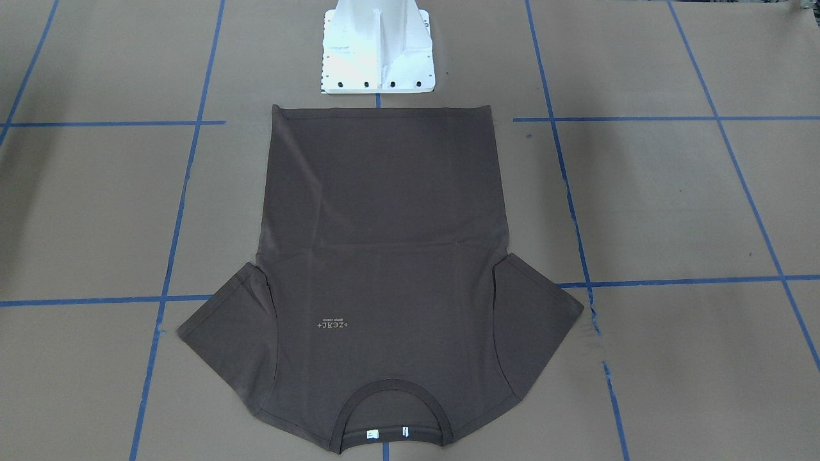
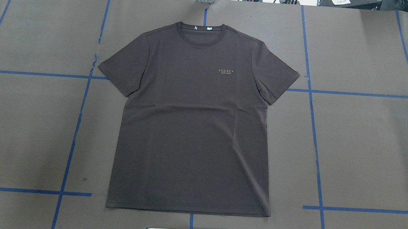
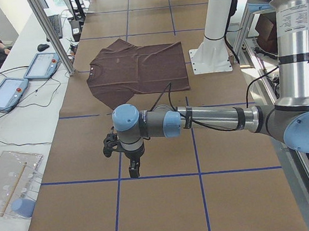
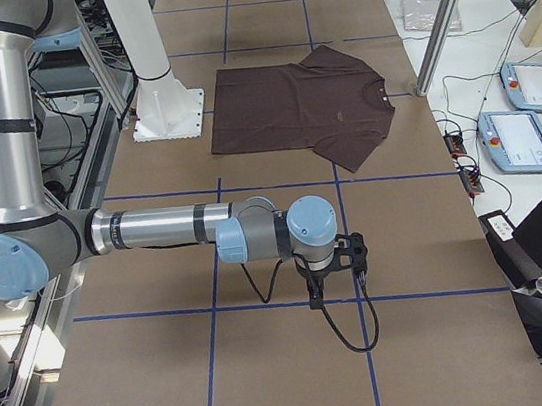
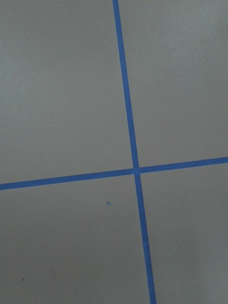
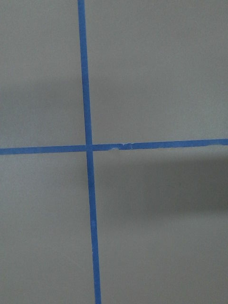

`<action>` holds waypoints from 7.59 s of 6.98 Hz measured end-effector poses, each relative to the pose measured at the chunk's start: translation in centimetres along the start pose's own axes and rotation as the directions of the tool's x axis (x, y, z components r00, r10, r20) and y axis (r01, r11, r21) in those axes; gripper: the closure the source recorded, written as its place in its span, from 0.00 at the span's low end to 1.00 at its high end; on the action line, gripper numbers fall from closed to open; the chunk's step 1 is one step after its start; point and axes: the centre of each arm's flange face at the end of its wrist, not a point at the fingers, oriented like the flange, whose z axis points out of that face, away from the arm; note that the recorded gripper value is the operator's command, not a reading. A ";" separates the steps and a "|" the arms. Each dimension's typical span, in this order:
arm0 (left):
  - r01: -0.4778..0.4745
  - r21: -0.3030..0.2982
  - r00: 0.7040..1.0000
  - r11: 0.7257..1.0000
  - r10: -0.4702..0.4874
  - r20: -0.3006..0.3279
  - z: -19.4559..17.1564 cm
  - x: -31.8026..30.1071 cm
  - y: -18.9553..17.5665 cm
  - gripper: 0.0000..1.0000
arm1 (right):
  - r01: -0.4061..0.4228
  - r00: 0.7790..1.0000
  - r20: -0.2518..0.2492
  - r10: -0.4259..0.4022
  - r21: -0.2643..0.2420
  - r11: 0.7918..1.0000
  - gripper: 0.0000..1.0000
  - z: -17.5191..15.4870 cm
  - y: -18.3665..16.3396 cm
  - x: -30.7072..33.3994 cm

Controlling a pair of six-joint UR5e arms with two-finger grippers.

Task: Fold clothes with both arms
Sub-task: 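Move the right gripper toward the sleeve nearest it, then lower the right gripper and grasp the sleeve edge nearest it, then fold the grasped sleeve inward toward the shirt center with the right gripper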

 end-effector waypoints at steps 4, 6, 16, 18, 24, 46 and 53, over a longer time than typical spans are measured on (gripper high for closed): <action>-0.034 0.041 0.999 0.999 0.034 -0.002 -1.8 1.6 -2.1 0.00 | 0.036 0.999 0.009 -0.036 0.025 0.999 0.00 -0.9 -3.6 -4.4; -0.128 0.117 0.992 0.985 0.128 0.006 -4.9 5.8 -7.2 0.00 | 0.079 0.996 0.037 -0.079 -0.002 0.997 0.00 1.4 -9.2 -16.0; -0.274 0.267 0.960 0.924 0.281 0.012 -3.5 8.6 -10.6 0.00 | 0.091 0.996 0.007 -0.092 0.076 0.993 0.01 18.6 -17.3 -46.8; -0.271 0.264 0.961 0.926 0.278 0.010 -3.4 8.4 -10.6 0.00 | 0.088 0.996 -0.018 -0.086 0.068 0.994 0.03 20.7 -16.6 -48.1; -0.270 0.263 0.961 0.926 0.277 0.011 -3.3 8.3 -10.5 0.00 | 0.081 0.996 -0.027 -0.080 0.032 0.996 0.06 22.2 -16.1 -48.1; -0.259 0.255 0.964 0.932 0.266 0.007 -2.1 7.5 -11.4 0.00 | 0.274 0.960 0.007 -0.278 0.161 0.948 0.00 20.7 -13.3 -72.9; 0.117 0.361 0.980 0.925 -0.048 -0.195 8.3 33.8 -14.8 0.00 | 0.127 0.989 0.092 -0.117 -0.108 0.986 0.00 8.4 -16.6 -51.2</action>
